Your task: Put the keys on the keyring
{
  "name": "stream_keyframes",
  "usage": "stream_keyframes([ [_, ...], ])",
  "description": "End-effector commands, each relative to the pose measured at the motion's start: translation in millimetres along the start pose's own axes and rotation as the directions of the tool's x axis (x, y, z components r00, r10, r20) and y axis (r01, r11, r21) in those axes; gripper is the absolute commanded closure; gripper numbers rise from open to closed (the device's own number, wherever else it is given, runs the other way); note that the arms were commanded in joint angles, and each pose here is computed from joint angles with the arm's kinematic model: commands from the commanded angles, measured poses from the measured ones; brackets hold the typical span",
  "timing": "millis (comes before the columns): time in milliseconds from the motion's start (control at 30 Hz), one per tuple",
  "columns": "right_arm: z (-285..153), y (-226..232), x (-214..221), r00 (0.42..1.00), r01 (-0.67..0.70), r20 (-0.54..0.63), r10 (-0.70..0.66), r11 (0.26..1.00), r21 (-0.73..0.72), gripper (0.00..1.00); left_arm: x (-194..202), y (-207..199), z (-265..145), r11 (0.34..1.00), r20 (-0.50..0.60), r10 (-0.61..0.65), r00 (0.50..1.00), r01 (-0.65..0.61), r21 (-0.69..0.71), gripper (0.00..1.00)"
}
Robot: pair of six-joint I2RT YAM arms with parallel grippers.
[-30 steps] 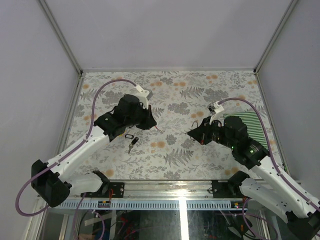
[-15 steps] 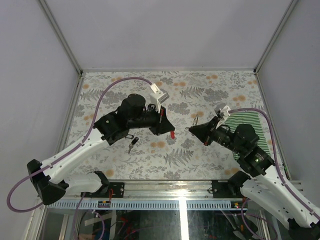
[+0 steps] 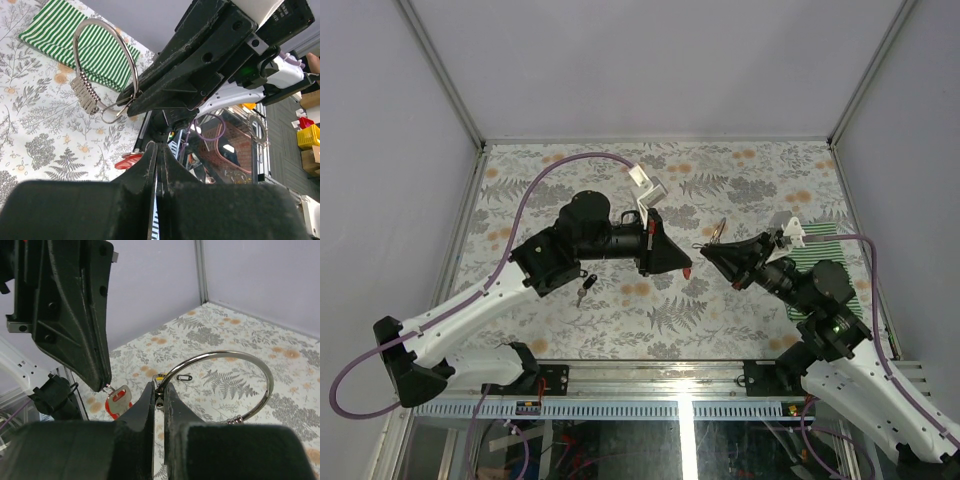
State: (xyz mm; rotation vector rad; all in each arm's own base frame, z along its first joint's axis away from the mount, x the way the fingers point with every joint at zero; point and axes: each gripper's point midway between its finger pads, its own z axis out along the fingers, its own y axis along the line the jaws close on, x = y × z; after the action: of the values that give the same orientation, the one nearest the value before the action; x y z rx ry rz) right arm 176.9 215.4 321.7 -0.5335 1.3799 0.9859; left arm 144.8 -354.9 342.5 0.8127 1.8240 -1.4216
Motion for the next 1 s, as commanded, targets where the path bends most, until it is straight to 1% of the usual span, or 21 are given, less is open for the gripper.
stream_keyframes([
  [0,-0.3,20.0,-33.6,0.991,0.068,0.124,-0.057,0.994,-0.087,1.00,-30.0,-23.4,1.4,0.995,0.101,0.043,0.994,-0.051,0.083,1.00],
  [200,-3.9,24.8,-36.0,0.989,0.064,0.138,-0.049,0.992,-0.106,1.00,-35.1,-23.6,3.9,0.995,0.128,0.034,0.991,-0.045,0.090,1.00],
  [500,-5.0,30.4,-37.5,0.989,0.055,0.140,-0.037,0.989,-0.134,1.00,-34.2,-20.4,10.5,0.995,0.126,0.019,0.992,-0.031,0.095,1.00],
  [967,-5.8,33.5,-36.2,0.991,0.040,0.134,-0.019,0.988,-0.150,1.00,-35.4,-13.9,6.3,0.998,0.160,0.014,0.987,-0.023,0.054,1.00],
])
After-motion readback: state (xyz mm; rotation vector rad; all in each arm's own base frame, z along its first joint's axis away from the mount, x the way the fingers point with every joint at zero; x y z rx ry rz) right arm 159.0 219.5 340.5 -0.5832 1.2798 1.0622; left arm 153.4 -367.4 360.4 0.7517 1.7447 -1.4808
